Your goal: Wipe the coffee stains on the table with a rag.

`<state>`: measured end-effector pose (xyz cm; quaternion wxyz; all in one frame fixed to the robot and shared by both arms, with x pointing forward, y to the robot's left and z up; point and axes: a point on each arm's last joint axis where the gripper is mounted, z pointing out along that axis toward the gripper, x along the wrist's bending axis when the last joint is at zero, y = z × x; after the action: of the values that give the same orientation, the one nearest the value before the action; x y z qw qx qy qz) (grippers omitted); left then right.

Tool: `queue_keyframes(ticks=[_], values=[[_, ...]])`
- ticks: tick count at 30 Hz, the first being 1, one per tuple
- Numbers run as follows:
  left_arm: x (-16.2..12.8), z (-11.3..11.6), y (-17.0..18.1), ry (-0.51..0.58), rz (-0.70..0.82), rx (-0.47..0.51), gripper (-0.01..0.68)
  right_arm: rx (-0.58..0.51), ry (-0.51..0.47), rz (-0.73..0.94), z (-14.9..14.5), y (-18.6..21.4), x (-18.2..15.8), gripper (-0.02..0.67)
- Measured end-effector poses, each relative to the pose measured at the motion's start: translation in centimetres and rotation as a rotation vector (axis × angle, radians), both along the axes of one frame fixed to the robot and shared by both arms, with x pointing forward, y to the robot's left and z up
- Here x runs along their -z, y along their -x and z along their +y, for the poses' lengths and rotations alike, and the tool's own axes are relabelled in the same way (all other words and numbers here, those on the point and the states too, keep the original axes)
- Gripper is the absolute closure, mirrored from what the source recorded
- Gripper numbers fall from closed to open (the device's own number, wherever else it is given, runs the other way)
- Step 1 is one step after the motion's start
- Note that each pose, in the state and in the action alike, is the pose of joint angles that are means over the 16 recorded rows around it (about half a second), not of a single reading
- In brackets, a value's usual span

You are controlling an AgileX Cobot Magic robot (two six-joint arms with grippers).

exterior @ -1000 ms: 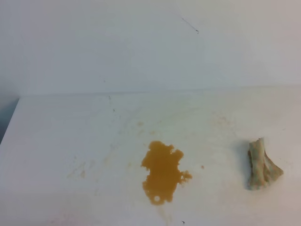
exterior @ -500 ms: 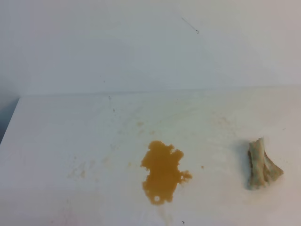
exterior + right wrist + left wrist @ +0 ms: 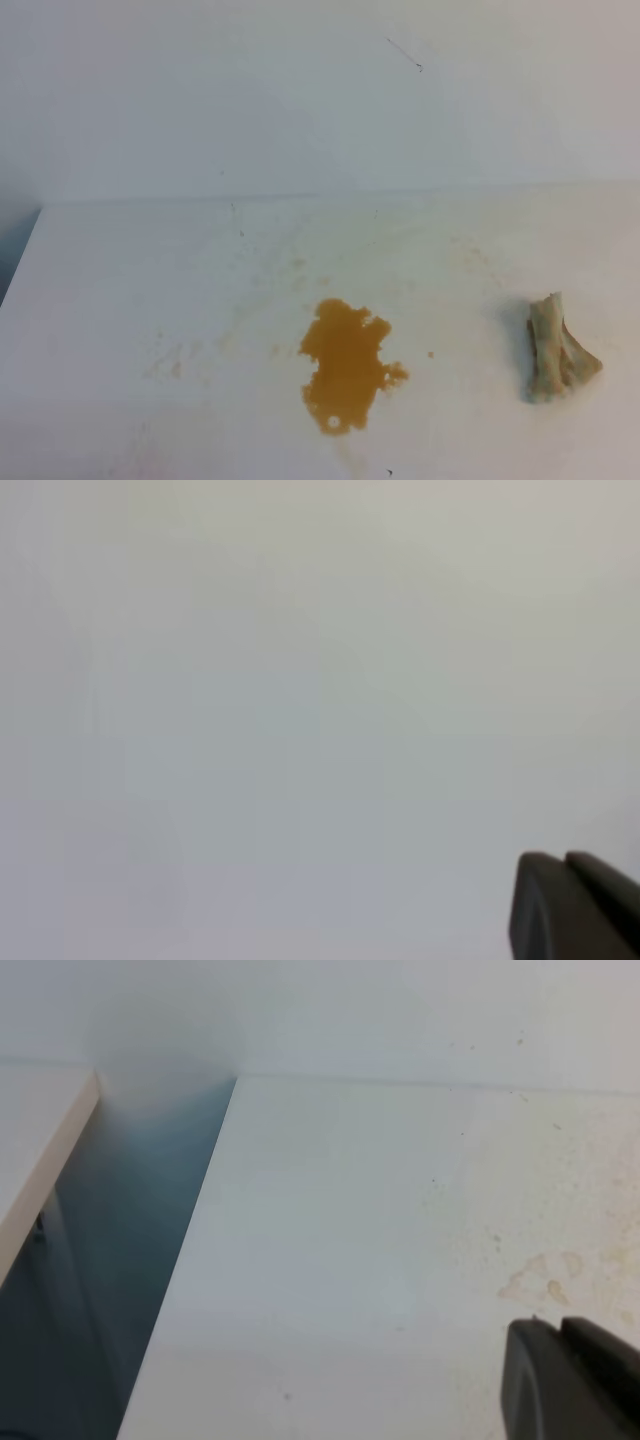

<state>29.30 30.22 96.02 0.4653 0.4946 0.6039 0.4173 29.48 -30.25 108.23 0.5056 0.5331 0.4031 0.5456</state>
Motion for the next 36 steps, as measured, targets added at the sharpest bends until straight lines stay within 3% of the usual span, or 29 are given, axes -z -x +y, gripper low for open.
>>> queue_keyframes(ticks=[7,13,23,31,36], values=[[0.0,0.0,0.0,0.000,0.000,0.000,0.671,-0.118,0.084,0.414,0.2,-4.8,-1.9,0.646],[0.0,0.0,0.0,0.000,0.000,0.000,0.670,-0.306,0.112,0.732,0.5,-10.1,-1.0,0.646],[0.0,0.0,0.0,0.000,0.000,0.000,0.670,-0.605,0.076,0.889,1.7,-17.5,1.8,0.637],[0.0,0.0,0.0,0.000,-0.001,0.000,0.671,-0.758,0.138,1.057,3.9,-23.1,5.2,0.513],[0.0,0.0,0.0,0.000,-0.001,0.000,0.671,-0.750,0.211,1.221,5.8,-26.4,7.7,0.410]])
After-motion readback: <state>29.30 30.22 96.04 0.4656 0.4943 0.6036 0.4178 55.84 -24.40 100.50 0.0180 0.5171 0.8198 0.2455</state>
